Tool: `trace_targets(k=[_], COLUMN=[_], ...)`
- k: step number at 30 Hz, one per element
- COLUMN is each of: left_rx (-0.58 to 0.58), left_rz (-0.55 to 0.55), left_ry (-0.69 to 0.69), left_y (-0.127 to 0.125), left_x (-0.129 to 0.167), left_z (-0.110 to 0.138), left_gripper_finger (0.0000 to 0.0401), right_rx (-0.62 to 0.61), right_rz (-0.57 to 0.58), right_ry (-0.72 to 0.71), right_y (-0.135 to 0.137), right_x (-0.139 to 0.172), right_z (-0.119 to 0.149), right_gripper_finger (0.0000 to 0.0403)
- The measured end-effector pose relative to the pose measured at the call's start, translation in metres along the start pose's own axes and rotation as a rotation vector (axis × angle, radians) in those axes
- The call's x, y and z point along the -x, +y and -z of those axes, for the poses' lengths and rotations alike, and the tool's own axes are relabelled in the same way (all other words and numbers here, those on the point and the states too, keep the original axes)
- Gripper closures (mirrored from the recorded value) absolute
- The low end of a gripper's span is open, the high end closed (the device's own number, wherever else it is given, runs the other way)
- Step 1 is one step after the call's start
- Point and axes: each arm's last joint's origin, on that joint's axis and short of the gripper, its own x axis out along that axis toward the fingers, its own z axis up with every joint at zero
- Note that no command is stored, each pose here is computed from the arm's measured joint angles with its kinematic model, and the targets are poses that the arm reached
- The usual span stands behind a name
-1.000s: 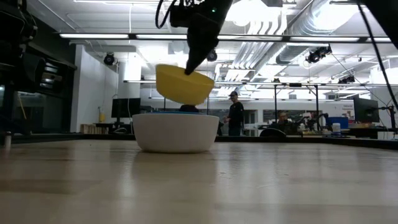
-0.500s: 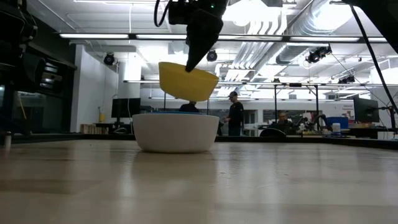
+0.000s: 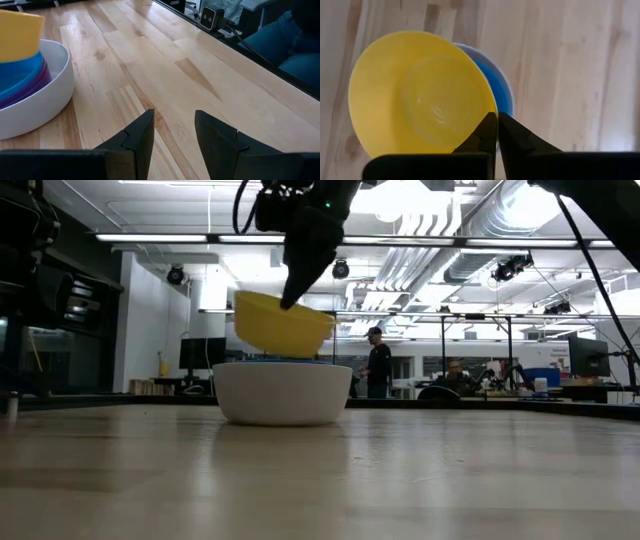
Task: Nest bowls inside each other
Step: Stack the yellow bowl into the blue bowl
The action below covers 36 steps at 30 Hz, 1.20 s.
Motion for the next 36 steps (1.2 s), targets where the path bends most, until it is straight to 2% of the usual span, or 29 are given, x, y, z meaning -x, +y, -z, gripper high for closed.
trace_targets(k=[16, 26, 36], left_rx=[0.0, 0.0, 0.0], left_rz=[0.0, 0.0, 0.0], left_ry=[0.0, 0.0, 0.0], left_y=[0.0, 0.0, 0.0], left_x=[0.0, 0.0, 0.0], left_z=[0.0, 0.0, 0.0], left_gripper_finger=[0.026, 0.026, 0.026], right_rx=[0.0, 0.011, 0.121], right_rz=[-0.031, -0.032, -0.047], right_ry=[0.038, 0.06, 0.093], right_y=[0.0, -0.009, -0.009], right_x=[-0.007, -0.02, -0.013], right_z=[0.004, 0.007, 0.008], right_gripper_finger=[0.0399, 0.0399, 0.0399])
